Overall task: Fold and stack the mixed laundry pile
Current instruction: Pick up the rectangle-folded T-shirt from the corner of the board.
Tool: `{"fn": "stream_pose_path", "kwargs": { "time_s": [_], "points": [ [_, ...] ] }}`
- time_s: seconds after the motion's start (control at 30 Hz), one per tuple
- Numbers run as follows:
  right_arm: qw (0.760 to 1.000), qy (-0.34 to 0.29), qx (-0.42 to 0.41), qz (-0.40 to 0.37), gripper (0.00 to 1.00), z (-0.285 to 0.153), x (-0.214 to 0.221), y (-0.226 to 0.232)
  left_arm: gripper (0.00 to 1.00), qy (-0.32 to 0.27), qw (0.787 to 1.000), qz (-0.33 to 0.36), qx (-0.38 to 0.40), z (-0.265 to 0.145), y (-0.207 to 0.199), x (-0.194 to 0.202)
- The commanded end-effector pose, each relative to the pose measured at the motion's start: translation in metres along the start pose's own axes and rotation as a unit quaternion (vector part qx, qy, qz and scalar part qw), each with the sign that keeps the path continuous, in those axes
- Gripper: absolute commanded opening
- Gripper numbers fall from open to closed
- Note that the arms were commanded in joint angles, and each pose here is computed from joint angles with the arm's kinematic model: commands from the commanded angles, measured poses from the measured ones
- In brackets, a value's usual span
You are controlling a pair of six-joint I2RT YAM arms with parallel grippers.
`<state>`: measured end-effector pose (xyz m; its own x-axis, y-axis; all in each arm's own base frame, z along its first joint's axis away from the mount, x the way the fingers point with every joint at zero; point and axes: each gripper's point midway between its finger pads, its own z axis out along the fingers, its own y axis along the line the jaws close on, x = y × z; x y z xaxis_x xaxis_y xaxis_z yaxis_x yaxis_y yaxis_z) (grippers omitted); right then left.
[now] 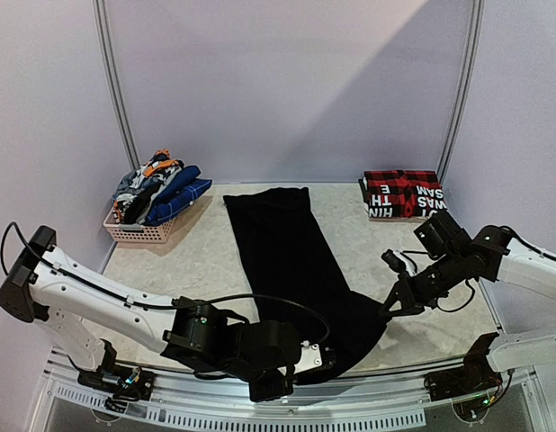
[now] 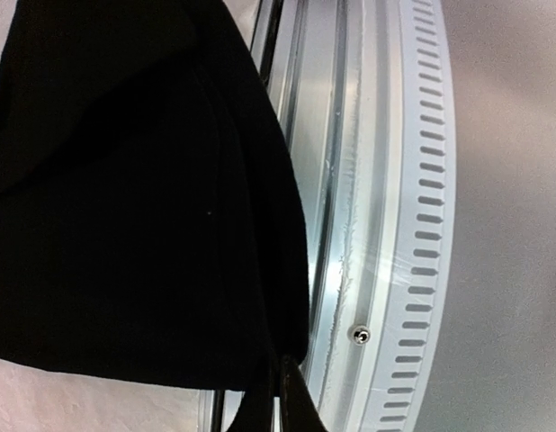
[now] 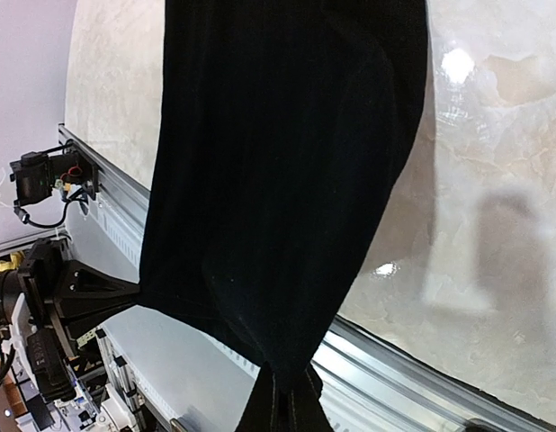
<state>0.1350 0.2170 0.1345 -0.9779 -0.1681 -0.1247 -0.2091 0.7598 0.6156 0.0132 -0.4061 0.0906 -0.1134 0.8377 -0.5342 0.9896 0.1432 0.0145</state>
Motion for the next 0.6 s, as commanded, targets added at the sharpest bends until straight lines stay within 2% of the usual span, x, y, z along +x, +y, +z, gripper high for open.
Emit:
{"fn": "stream_pose_path", "kwargs": {
  "time_s": [0.0,0.27,0.57],
  "points": [
    [0.999,0.026,0.017,0.016,0.0,0.011,0.009,-0.012,0.0,0.015,1.0,-0.002,-0.02,0.01,0.006,0.01],
    [0.999,-0.026,0.028,-0.006,0.0,0.006,-0.025,-0.002,0.0,0.014,0.997,-0.036,-0.062,0.013,0.035,0.009],
    [0.995,-0.078,0.056,-0.015,0.0,0.0,-0.063,0.005,0.0,-0.006,0.993,-0.072,-0.093,-0.002,0.07,0.001]
  ]
}}
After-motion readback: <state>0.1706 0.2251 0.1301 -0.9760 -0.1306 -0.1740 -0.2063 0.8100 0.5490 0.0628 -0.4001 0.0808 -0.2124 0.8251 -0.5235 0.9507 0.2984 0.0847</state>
